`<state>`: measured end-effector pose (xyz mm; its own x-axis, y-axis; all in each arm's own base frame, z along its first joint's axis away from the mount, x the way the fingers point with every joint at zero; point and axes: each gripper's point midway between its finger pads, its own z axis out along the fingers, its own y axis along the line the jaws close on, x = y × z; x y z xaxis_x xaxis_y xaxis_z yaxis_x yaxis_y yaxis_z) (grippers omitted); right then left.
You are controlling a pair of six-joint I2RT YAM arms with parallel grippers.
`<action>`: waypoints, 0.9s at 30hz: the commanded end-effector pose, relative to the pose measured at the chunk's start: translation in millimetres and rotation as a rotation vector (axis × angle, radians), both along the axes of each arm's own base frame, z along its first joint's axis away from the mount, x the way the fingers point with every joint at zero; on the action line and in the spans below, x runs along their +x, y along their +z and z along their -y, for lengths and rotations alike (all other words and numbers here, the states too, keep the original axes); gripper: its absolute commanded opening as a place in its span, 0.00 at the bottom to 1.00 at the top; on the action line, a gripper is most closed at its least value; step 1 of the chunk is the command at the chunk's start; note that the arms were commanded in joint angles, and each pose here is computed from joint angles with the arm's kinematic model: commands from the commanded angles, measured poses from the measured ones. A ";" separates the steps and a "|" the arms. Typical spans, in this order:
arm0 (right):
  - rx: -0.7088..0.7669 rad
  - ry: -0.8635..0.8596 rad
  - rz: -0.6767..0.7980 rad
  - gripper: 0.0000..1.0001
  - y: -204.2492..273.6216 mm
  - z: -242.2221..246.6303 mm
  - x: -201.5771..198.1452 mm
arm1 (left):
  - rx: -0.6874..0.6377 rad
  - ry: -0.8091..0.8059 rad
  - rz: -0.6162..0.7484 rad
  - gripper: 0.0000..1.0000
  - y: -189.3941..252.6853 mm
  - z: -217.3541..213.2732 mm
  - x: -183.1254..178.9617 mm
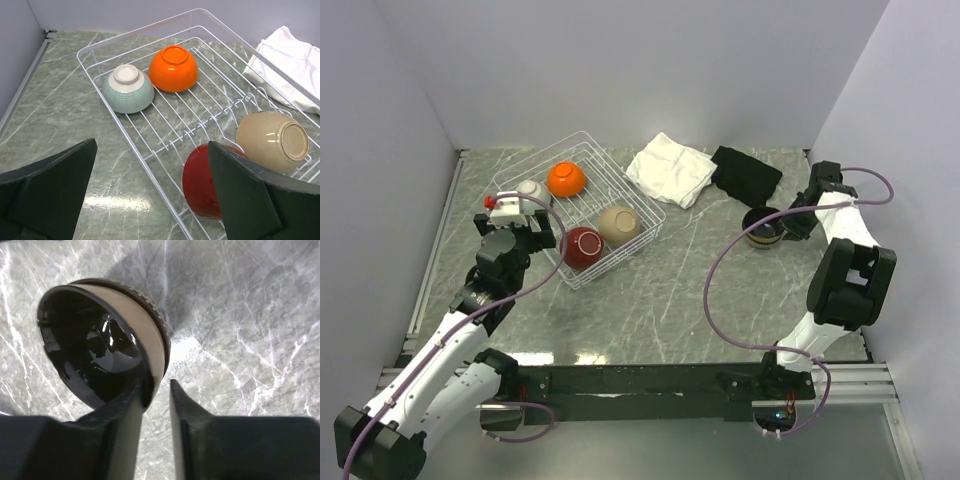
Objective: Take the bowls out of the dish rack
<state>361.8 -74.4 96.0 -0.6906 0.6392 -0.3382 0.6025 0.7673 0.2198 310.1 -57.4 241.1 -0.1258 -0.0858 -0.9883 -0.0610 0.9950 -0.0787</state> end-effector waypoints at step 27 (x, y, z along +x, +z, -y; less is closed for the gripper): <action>0.086 -0.017 0.063 0.26 -9.3 -10.0 3.5 | -0.043 -0.112 0.033 0.99 7.3 23.1 3.6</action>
<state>368.0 -67.6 79.2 -0.6580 0.6838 -0.3154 0.6116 0.7296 0.3058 309.9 -66.7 241.5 -0.1299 -0.0883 -0.9876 -0.0088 0.9961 -0.0879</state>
